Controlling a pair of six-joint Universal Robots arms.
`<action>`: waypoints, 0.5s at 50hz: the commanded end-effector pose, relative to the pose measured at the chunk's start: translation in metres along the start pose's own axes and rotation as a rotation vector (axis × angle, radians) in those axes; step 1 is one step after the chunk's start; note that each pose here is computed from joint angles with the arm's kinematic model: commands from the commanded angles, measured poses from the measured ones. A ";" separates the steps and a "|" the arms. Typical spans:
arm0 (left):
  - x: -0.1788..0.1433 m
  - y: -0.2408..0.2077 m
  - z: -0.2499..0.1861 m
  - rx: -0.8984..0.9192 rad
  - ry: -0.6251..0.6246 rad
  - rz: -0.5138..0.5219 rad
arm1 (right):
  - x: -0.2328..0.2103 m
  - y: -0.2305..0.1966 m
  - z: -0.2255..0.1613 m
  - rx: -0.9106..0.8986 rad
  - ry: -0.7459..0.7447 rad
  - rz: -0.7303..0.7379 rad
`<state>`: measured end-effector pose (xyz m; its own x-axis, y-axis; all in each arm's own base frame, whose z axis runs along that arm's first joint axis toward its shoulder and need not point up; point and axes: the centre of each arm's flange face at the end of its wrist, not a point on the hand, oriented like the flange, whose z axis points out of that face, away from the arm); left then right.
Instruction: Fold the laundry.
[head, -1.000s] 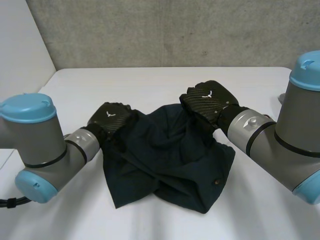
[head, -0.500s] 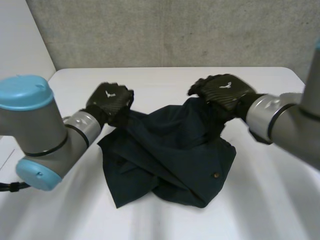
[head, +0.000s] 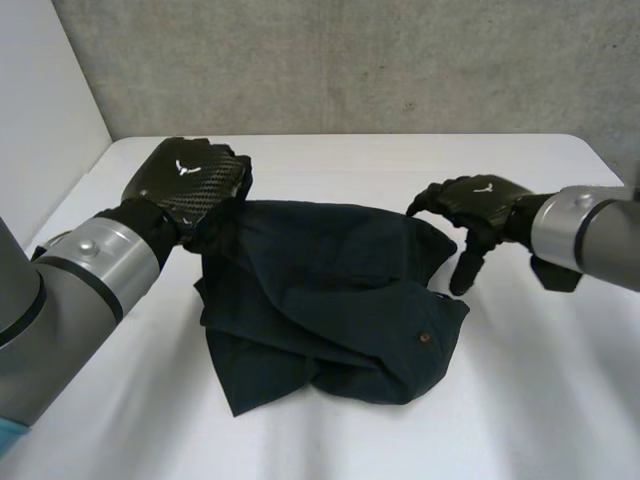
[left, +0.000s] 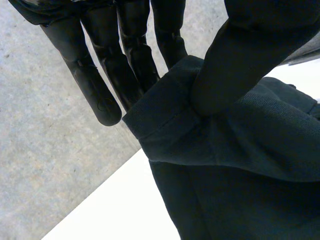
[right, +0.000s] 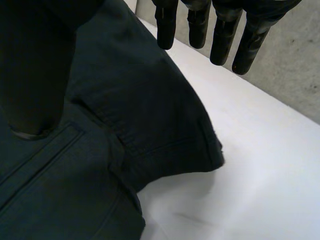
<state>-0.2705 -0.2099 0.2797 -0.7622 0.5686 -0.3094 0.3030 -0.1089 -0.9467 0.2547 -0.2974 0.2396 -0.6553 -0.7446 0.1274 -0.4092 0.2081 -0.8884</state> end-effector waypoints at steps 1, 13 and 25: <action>0.004 0.007 -0.001 -0.026 0.000 -0.001 | 0.004 0.030 0.054 0.038 -0.007 0.106; -0.006 0.010 0.026 -0.029 -0.044 -0.017 | -0.017 0.053 0.104 0.037 -0.071 0.162; -0.010 0.016 0.051 -0.027 -0.072 -0.026 | -0.028 0.061 0.131 0.056 -0.088 0.129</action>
<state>-0.2822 -0.2492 0.2673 -0.8059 0.5159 -0.2904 0.3000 -0.0670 -0.9516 0.3275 -0.3387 0.1309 -0.6375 -0.7691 -0.0462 -0.2874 0.2930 -0.9119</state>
